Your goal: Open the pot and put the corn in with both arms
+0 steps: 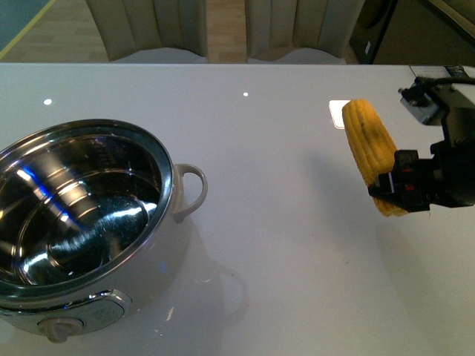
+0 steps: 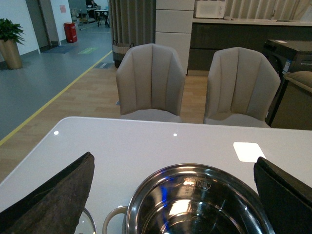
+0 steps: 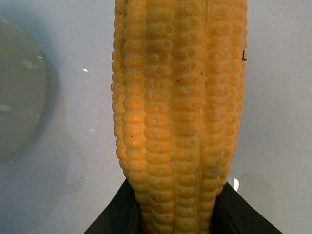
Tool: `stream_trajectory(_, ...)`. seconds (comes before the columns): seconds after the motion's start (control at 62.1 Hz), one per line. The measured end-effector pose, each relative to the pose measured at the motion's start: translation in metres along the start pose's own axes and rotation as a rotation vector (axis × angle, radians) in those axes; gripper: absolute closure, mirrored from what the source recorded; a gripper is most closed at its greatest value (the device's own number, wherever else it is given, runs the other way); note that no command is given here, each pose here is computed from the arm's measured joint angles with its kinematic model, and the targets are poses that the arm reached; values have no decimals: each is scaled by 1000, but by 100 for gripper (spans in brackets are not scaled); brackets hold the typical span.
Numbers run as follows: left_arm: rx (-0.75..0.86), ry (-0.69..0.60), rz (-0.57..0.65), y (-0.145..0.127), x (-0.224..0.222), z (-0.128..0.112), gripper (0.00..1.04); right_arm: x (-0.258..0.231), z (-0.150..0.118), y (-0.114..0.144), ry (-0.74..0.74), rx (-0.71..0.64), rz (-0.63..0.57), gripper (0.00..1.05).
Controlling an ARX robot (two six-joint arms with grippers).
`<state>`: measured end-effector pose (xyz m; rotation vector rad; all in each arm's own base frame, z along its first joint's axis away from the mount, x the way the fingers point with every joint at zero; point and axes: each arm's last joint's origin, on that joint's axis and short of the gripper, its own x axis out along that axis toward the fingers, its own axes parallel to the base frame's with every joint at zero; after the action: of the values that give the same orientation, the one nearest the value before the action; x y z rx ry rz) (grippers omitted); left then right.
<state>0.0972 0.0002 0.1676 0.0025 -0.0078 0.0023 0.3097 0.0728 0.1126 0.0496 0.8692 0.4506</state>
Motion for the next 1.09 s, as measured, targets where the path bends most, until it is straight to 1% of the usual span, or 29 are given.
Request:
stream_trajectory(0.145, 0, 0, 0, 0, 0, 0, 7, -10, 16, 32, -56, -3, 91, 82)
stream_trajectory(0.306, 0, 0, 0, 0, 0, 0, 7, -14, 38, 67, -116, 24, 181, 82)
stream_trajectory(0.547, 0, 0, 0, 0, 0, 0, 7, -5, 54, 109, -128, 40, 271, 82)
stream_trajectory(0.821, 0, 0, 0, 0, 0, 0, 7, 24, 55, 143, -74, 51, 319, 82)
stream_trajectory(1.094, 0, 0, 0, 0, 0, 0, 7, 49, 64, 166, -34, 72, 344, 82)
